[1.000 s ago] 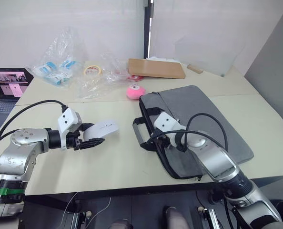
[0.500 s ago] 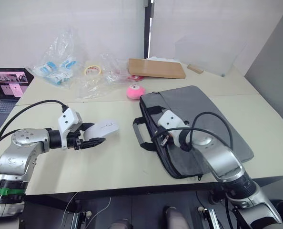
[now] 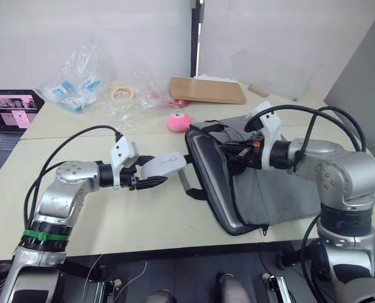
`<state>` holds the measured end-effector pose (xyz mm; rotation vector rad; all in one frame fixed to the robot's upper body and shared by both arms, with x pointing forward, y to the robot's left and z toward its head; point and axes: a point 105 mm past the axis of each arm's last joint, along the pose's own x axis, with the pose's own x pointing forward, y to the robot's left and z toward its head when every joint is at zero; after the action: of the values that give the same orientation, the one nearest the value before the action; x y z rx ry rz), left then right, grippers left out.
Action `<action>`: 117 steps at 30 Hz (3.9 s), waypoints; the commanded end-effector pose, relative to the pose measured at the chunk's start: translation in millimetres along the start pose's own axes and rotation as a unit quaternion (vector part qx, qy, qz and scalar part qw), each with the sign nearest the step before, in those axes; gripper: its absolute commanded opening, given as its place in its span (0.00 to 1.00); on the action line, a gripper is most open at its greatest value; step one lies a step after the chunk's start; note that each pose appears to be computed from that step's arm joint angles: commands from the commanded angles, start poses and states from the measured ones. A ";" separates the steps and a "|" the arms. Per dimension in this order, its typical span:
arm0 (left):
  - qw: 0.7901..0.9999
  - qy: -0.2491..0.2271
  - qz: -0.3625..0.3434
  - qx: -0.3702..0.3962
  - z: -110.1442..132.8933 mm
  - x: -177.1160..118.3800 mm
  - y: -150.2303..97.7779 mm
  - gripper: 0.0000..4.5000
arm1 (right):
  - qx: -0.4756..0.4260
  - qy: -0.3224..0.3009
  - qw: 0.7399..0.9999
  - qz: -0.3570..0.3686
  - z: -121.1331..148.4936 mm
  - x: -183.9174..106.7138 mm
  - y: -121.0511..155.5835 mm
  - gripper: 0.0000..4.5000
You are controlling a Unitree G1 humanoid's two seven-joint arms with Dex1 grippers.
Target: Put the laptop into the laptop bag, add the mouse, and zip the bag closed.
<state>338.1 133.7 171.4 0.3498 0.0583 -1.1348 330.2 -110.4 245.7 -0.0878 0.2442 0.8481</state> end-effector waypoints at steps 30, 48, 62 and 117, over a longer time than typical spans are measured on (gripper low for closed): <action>0.999 -0.045 -0.007 -0.002 23.7 181.5 -6.5 0.63 | 0.073 -0.080 0.993 0.051 42.3 -28.2 6.8 0.01; 0.994 -0.105 -0.011 -0.036 35.7 176.7 -3.3 0.99 | 0.073 -0.073 0.993 0.055 37.5 -23.9 5.5 0.00; 0.994 -0.092 0.040 -0.048 18.5 40.1 27.4 0.99 | 0.050 -0.030 0.988 0.140 7.4 8.3 43.9 0.00; 0.969 0.032 0.105 -0.220 -64.9 -0.6 61.0 0.30 | 0.257 0.187 0.945 -0.073 -151.7 -157.9 -29.1 1.00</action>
<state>402.0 175.1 120.7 -0.0293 0.3286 -0.8630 223.7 -268.4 128.2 0.2281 0.8332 0.5946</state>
